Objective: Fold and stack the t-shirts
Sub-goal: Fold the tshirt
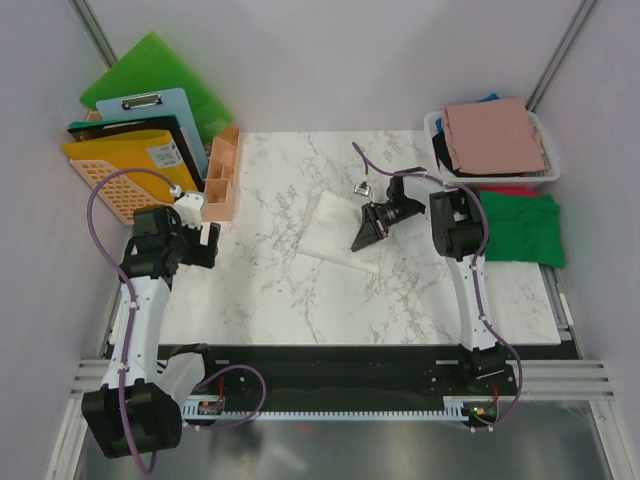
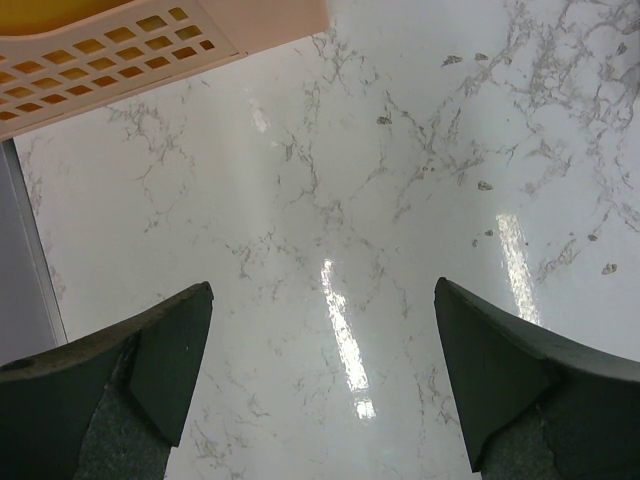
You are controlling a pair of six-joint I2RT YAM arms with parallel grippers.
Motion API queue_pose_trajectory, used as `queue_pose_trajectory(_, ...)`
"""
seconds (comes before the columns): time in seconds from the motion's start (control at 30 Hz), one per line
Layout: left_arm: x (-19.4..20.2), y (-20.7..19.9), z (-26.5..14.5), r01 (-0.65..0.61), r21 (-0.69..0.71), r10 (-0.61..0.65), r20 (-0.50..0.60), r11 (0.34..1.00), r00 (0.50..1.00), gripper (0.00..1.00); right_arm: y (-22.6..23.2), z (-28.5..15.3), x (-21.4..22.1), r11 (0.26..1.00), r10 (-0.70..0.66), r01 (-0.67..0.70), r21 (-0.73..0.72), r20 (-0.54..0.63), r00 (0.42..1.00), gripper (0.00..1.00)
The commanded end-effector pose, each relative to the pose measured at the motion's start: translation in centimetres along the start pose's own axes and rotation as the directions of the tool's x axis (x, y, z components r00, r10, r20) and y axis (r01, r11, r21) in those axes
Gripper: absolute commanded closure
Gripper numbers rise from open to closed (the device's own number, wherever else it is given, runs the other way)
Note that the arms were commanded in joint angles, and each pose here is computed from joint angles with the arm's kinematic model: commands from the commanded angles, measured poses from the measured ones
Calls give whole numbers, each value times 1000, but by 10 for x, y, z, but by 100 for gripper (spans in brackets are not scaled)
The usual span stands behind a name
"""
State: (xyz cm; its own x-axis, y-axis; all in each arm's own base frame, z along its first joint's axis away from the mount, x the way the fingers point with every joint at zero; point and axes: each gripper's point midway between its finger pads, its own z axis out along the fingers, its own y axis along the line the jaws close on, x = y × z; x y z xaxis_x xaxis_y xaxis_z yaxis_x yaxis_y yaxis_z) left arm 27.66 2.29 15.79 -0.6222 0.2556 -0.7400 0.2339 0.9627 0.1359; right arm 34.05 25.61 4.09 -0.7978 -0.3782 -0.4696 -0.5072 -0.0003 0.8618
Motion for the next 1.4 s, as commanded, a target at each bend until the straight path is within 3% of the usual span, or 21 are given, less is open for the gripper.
queue_pose_trajectory(0.0, -9, 5, -4, -28, -16, 29, 27, 999, 999, 1, 54, -9, -9, 995, -94, 94, 13, -24, 995, 100)
queue_pose_trajectory(0.2, -6, 2, -2, -13, -2, 13, 20, 1000, 1000, 1, 107, -11, -21, 984, -176, 176, 7, 7, 984, 100)
queue_pose_trajectory(0.37, -3, 1, -1, -14, -4, 14, 14, 1000, 1000, 1, 110, 9, -16, 989, -143, 142, -29, -31, 989, 100)
queue_pose_trajectory(0.53, -6, 2, -3, -12, -4, 12, 19, 1000, 1000, 1, 90, 38, -28, 993, -107, 102, -61, -83, 991, 100)
queue_pose_trajectory(0.57, -5, 2, -3, -13, -7, 13, 20, 1000, 1000, 1, 91, 39, -44, 988, -147, 143, -59, -72, 986, 100)
queue_pose_trajectory(0.63, -4, 1, -4, -17, -8, 18, 21, 1000, 1000, 1, 81, 44, -56, 994, -75, 71, -80, -47, 996, 100)
queue_pose_trajectory(0.67, -3, 2, -4, -19, -12, 19, 18, 1000, 1000, 1, 84, 43, -73, 990, -121, 118, -83, -28, 992, 100)
queue_pose_trajectory(0.8, 2, 0, -4, -19, -9, 20, 12, 1000, 1000, 1, 63, 50, -90, 993, -20, 21, -114, 13, 1000, 100)
queue_pose_trajectory(0.83, 2, 0, -4, -19, -10, 19, 13, 1000, 1000, 1, 51, 53, -99, 988, -100, 103, -112, 36, 994, 100)
queue_pose_trajectory(0.87, 3, -1, -4, -19, -5, 19, 12, 1000, 1000, 1, 44, 55, -89, 993, 43, -40, -114, 22, 999, 100)
queue_pose_trajectory(0.93, 5, -3, -3, -15, 3, 15, 11, 1000, 1000, 1, 22, 60, -86, 994, 34, -30, -103, 33, 999, 100)
queue_pose_trajectory(1.07, 8, -6, -2, -9, 17, 9, 8, 1000, 1000, 1, -23, 70, -56, 978, 179, -177, -110, 9, 984, 100)
queue_pose_trajectory(1.37, 6, -5, -3, -14, 13, 14, 7, 1000, 1000, 1, -46, 77, -38, 974, 207, -207, -90, -4, 978, 100)
